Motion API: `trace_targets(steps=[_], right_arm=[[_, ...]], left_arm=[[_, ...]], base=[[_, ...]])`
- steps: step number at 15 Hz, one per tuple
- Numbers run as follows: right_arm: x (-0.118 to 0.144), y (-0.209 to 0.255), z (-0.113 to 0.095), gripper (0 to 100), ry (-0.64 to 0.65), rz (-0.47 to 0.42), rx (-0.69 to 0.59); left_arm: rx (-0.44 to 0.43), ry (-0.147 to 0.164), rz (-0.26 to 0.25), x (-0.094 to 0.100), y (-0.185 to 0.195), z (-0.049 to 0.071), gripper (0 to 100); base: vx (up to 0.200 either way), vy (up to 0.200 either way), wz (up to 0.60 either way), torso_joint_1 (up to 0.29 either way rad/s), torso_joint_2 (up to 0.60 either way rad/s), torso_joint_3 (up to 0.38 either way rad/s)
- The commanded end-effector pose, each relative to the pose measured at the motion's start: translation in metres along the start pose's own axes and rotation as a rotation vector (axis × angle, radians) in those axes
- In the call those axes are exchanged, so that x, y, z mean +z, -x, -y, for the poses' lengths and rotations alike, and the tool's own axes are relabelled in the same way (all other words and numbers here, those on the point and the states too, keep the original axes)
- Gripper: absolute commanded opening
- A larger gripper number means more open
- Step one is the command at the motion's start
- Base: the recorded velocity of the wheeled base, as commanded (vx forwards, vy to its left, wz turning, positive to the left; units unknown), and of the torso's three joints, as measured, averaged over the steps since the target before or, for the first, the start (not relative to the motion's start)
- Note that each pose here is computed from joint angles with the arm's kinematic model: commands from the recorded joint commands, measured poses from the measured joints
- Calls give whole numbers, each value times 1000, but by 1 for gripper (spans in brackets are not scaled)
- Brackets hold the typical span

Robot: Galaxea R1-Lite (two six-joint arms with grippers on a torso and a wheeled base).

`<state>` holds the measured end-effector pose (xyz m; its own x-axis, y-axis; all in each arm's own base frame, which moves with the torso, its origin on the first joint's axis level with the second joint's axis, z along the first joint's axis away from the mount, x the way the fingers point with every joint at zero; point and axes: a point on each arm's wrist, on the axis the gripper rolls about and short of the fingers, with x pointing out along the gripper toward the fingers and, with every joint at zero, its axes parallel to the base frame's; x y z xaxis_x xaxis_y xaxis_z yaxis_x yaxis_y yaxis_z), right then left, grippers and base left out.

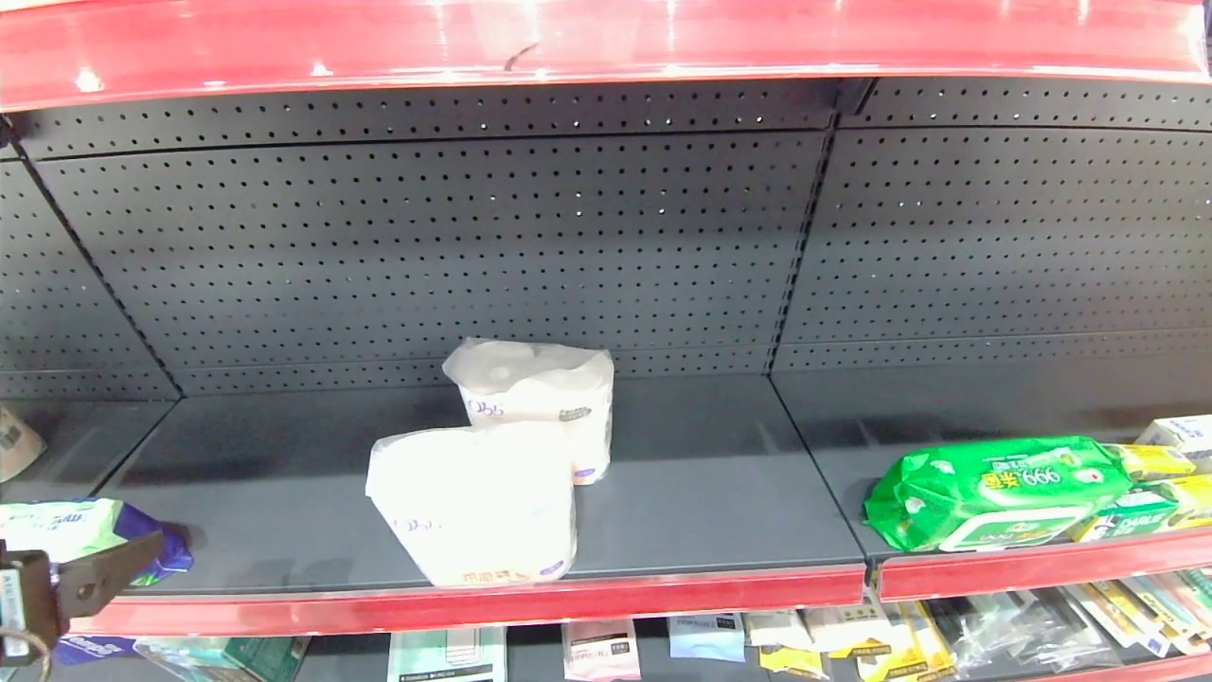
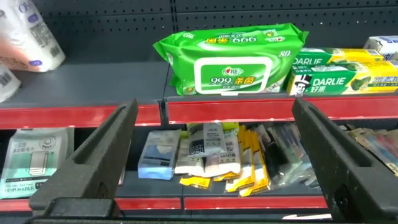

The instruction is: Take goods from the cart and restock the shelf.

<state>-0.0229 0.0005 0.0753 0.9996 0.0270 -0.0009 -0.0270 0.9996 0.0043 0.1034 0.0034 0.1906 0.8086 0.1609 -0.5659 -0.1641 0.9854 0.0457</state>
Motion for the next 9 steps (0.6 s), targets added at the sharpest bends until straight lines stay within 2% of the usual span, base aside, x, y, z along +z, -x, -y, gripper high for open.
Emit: trace_targets(steps=[1, 4, 7, 9], right_arm=[[0, 0, 0, 100, 0, -1, 1], [0, 0, 0, 100, 0, -1, 1], [0, 0, 0, 100, 0, -1, 1], [0, 0, 0, 100, 0, -1, 1]], left_arm=[[21, -22, -178, 8, -43, 4, 100], [8, -43, -241, 7, -60, 9, 100], [8, -39, -223, 12, -76, 12, 100], [12, -84, -216, 14, -90, 11, 100]], base=[[0, 0, 0, 0, 0, 0], [0, 0, 0, 0, 0, 0], [0, 0, 0, 0, 0, 0], [0, 0, 0, 0, 0, 0]])
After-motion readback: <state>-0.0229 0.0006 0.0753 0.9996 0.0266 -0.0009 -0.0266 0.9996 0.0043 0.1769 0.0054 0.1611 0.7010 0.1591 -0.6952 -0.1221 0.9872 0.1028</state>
